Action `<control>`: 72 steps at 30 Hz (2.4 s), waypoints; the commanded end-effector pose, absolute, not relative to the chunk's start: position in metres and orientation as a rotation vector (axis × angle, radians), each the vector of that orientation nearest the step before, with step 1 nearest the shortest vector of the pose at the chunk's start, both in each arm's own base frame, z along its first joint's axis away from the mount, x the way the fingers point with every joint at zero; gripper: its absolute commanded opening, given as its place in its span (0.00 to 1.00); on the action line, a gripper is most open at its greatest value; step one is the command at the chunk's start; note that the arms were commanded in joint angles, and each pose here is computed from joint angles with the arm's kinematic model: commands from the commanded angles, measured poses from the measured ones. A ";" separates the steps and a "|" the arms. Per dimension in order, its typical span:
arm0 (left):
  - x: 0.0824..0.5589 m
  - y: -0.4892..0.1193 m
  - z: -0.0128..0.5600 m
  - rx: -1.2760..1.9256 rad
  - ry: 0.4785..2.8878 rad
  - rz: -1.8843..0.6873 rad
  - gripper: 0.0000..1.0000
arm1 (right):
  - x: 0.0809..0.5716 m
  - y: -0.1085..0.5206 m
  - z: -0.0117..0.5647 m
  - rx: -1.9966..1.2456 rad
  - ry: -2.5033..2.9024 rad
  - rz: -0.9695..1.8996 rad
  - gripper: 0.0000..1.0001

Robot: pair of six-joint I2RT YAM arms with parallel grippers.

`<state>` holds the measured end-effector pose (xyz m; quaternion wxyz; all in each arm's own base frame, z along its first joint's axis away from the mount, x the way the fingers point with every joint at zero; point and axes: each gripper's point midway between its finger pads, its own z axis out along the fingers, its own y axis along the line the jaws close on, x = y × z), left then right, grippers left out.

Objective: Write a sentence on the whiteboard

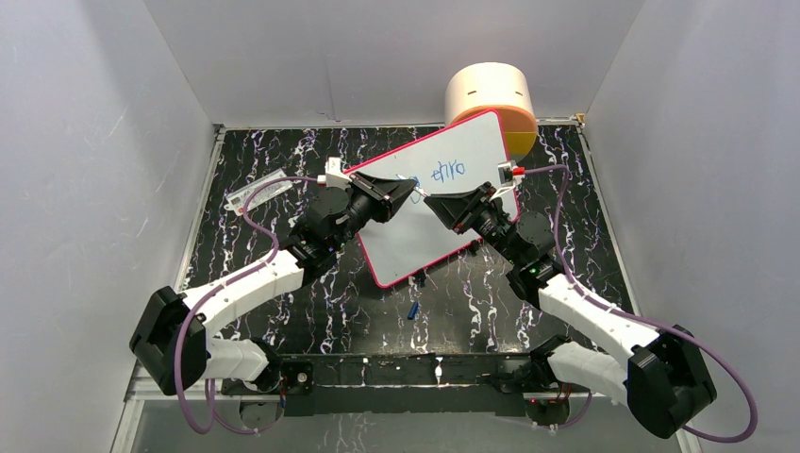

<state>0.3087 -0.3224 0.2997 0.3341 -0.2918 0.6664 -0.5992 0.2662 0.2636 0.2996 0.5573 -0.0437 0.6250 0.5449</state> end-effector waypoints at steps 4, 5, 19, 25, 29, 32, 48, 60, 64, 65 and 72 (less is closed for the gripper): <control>0.306 -0.325 0.321 -0.723 1.691 -1.612 0.00 | 0.264 0.262 0.331 -0.118 1.359 1.304 0.23; 0.306 -0.325 0.321 -0.721 1.690 -1.614 0.00 | 0.264 0.261 0.331 -0.117 1.358 1.302 0.23; 0.302 -0.307 0.315 -0.574 1.708 -1.428 0.25 | 0.265 0.256 0.335 -0.196 1.377 1.189 0.00; 0.294 -0.300 0.345 -0.202 1.677 -1.210 0.50 | 0.273 0.247 0.336 -0.272 1.466 1.025 0.00; 0.291 -0.287 0.346 -0.050 1.740 -1.021 0.65 | 0.282 0.237 0.331 -0.297 1.539 0.893 0.00; 0.291 -0.265 0.340 -0.009 1.770 -0.869 0.72 | 0.290 0.224 0.324 -0.298 1.593 0.789 0.00; 0.319 -0.160 0.304 0.012 1.966 -0.787 0.76 | 0.310 0.173 0.321 -0.290 1.643 0.493 0.00; 0.338 -0.182 0.290 0.182 1.942 -1.110 0.66 | 0.309 0.166 0.326 -0.306 1.613 0.447 0.00; 0.345 -0.189 0.283 0.240 1.940 -1.147 0.59 | 0.310 0.165 0.327 -0.307 1.608 0.441 0.00; 0.346 -0.190 0.280 0.251 1.949 -1.155 0.57 | 0.310 0.165 0.326 -0.307 1.609 0.440 0.00; 0.341 -0.194 0.268 0.346 1.951 -1.185 0.42 | 0.309 0.165 0.326 -0.326 1.597 0.434 0.00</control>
